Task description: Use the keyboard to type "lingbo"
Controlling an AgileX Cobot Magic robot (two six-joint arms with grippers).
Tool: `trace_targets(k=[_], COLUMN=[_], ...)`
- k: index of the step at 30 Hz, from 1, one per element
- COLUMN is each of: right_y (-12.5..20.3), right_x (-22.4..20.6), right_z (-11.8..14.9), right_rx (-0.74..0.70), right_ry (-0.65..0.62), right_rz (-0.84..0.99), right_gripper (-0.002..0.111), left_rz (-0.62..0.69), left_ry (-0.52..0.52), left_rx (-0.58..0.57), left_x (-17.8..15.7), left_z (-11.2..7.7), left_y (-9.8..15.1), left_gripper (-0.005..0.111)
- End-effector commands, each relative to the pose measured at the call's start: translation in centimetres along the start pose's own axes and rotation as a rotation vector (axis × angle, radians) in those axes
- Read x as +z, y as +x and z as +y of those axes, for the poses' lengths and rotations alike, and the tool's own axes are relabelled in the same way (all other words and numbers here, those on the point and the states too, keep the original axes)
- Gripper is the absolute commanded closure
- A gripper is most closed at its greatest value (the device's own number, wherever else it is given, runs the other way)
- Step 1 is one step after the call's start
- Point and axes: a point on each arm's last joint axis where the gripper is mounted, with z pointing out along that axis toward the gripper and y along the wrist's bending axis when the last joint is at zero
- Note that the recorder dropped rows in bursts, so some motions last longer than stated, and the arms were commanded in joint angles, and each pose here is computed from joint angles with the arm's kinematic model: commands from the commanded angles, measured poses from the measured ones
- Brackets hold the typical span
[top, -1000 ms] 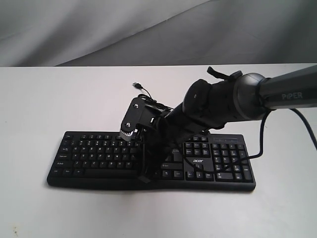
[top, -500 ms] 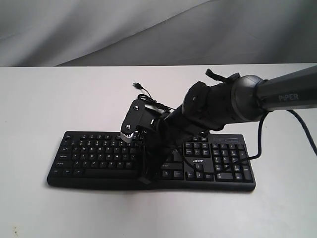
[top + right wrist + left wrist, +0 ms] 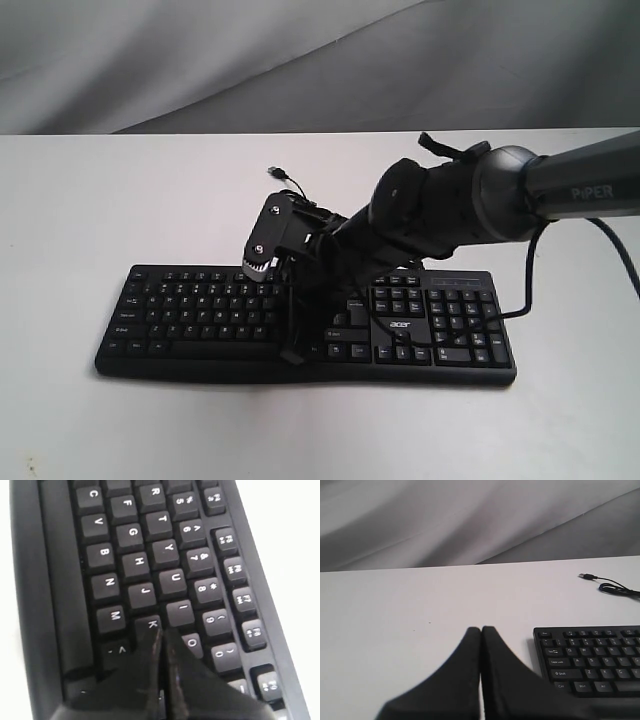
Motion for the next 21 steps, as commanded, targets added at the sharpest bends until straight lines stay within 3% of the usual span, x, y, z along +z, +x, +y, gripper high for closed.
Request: trace_targets(k=[1,8,21], right_y=[-0.8,-2.3,-1.8], right_x=[-0.4,-0.3,0.9], right_z=[0.0,-0.6,-1.0], right_rx=[-0.024,-0.021,-0.006], right_ry=[0.035,0.008,0.035], right_rz=[-0.021,-0.055,-0.047], right_gripper=[0.108,0.108,0.108], left_rz=[-0.011,-0.011,-0.011], left_ry=[0.000,0.000,0.000], left_rx=[-0.002,-0.002,-0.002], left_x=[0.0,0.0,0.0], left_z=[0.0,0.0,0.0], left_y=[0.0,0.0,0.0], left_gripper=[0.106,0.106,0.106])
